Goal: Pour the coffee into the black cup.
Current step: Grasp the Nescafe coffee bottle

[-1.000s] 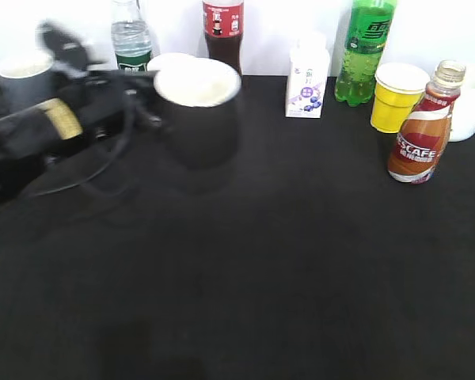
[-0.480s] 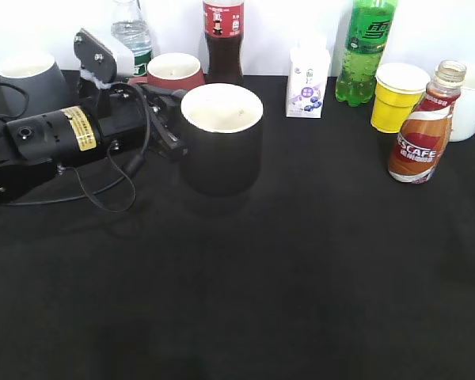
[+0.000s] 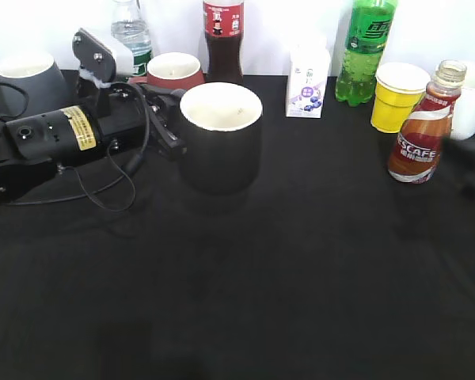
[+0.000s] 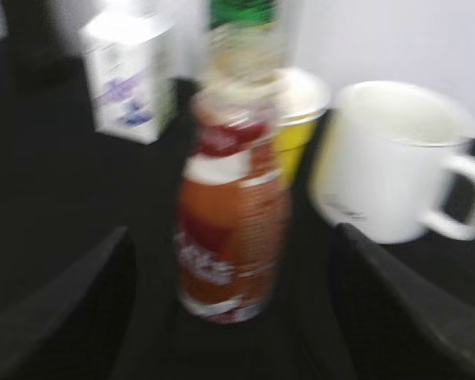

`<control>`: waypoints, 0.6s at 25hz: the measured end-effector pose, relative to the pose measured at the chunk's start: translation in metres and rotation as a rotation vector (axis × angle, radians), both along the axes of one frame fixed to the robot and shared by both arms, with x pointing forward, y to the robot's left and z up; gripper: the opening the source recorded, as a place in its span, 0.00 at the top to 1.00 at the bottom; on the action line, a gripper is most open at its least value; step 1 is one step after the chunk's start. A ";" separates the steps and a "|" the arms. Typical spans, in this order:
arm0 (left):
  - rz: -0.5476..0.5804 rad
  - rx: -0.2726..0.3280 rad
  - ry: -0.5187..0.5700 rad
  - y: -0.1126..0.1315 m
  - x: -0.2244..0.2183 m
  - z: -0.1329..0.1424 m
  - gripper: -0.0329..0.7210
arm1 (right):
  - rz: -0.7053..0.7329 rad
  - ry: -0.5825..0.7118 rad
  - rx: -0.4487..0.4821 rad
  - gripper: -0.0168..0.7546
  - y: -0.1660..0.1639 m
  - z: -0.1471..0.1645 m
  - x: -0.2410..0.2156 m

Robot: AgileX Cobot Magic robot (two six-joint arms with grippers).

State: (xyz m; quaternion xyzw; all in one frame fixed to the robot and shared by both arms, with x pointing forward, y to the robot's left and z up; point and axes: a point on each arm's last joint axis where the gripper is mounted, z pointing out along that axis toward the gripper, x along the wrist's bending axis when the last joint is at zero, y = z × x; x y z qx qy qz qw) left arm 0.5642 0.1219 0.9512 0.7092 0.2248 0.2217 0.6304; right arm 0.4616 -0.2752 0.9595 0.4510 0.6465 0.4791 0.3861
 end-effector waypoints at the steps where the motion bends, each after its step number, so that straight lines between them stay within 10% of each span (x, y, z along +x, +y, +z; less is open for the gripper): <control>1: 0.000 0.000 0.000 0.000 0.000 0.000 0.88 | 0.012 0.027 0.001 0.21 0.001 -0.008 0.002; 15: 0.005 -0.005 0.004 0.000 0.000 0.000 0.88 | -0.109 0.065 0.165 0.15 -0.006 -0.058 0.021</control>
